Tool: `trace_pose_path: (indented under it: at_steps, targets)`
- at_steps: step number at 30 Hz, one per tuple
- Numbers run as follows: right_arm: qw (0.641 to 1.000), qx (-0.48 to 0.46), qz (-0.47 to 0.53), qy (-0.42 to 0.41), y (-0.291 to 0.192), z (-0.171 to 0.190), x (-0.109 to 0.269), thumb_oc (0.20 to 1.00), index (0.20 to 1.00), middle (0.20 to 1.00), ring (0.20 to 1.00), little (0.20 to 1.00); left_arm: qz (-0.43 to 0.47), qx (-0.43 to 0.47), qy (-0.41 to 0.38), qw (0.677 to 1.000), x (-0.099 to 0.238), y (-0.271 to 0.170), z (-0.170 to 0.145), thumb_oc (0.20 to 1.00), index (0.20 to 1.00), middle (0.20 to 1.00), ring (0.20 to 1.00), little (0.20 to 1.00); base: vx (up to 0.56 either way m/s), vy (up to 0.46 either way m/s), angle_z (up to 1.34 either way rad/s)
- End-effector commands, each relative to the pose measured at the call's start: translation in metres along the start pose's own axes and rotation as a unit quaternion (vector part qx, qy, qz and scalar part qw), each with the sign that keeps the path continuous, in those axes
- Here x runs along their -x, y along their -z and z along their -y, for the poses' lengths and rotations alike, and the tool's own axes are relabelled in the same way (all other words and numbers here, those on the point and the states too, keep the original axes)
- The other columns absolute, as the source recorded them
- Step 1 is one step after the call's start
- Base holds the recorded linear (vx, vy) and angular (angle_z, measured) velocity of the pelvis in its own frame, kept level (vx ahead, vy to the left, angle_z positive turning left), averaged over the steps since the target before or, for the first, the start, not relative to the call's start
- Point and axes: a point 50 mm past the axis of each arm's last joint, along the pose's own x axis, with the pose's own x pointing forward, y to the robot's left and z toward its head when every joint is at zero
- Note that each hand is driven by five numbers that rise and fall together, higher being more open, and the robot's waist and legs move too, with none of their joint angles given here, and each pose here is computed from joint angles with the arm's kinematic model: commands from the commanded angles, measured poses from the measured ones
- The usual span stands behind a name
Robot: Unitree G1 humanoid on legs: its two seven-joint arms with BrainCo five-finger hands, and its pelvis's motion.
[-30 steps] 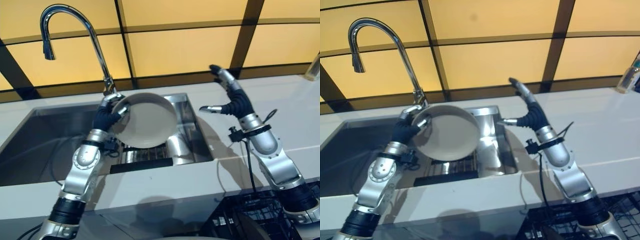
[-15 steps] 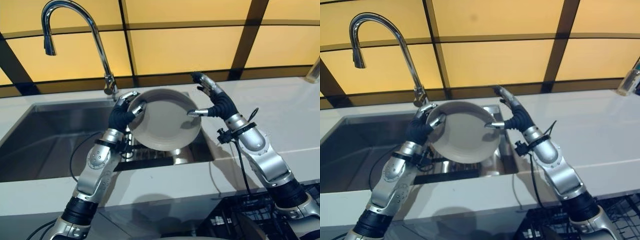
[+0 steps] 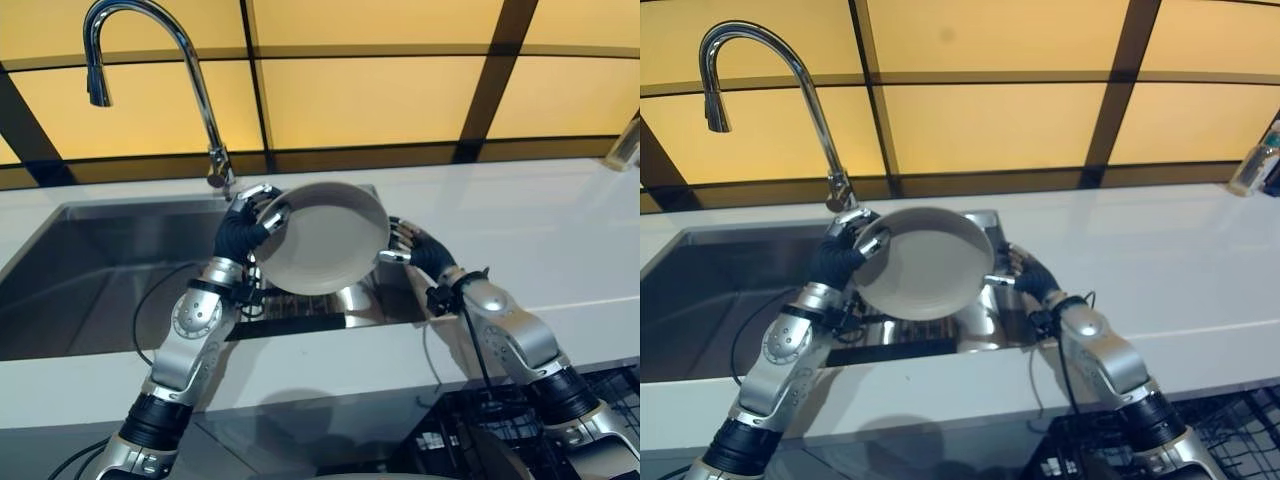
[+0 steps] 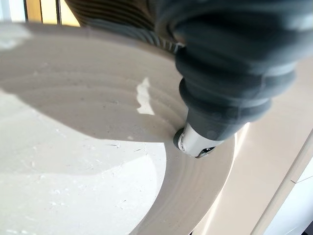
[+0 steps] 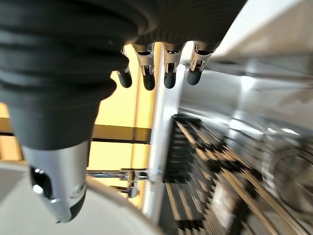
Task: Pick up plates and place into dishwasher.
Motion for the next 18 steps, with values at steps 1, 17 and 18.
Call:
trace_pose_path:
  at_steps: [1, 17, 18]
  targets:
    - [0.999, -0.034, 0.016, -0.016, -0.004, -0.008, -0.008, 1.000, 1.000, 1.000, 1.000, 1.000, 0.072, 0.022, 0.010, 0.997, -0.010, -0.021, -0.002, 0.200, 0.200, 0.200, 0.200, 0.200, 0.00, 0.000, 0.00]
    - [0.992, -0.094, 0.078, 0.019, -0.024, -0.014, -0.018, 1.000, 1.000, 1.000, 1.000, 1.000, 0.022, 0.093, 0.049, 0.994, -0.005, 0.000, 0.026, 0.200, 0.200, 0.200, 0.200, 0.200, 0.00, 0.000, 0.00]
    - [0.991, -0.100, 0.085, 0.028, -0.026, -0.010, -0.018, 1.000, 1.000, 1.000, 1.000, 1.000, 0.016, 0.097, 0.048, 0.994, -0.004, 0.001, 0.024, 0.200, 0.200, 0.200, 0.200, 0.200, 0.00, 0.000, 0.00]
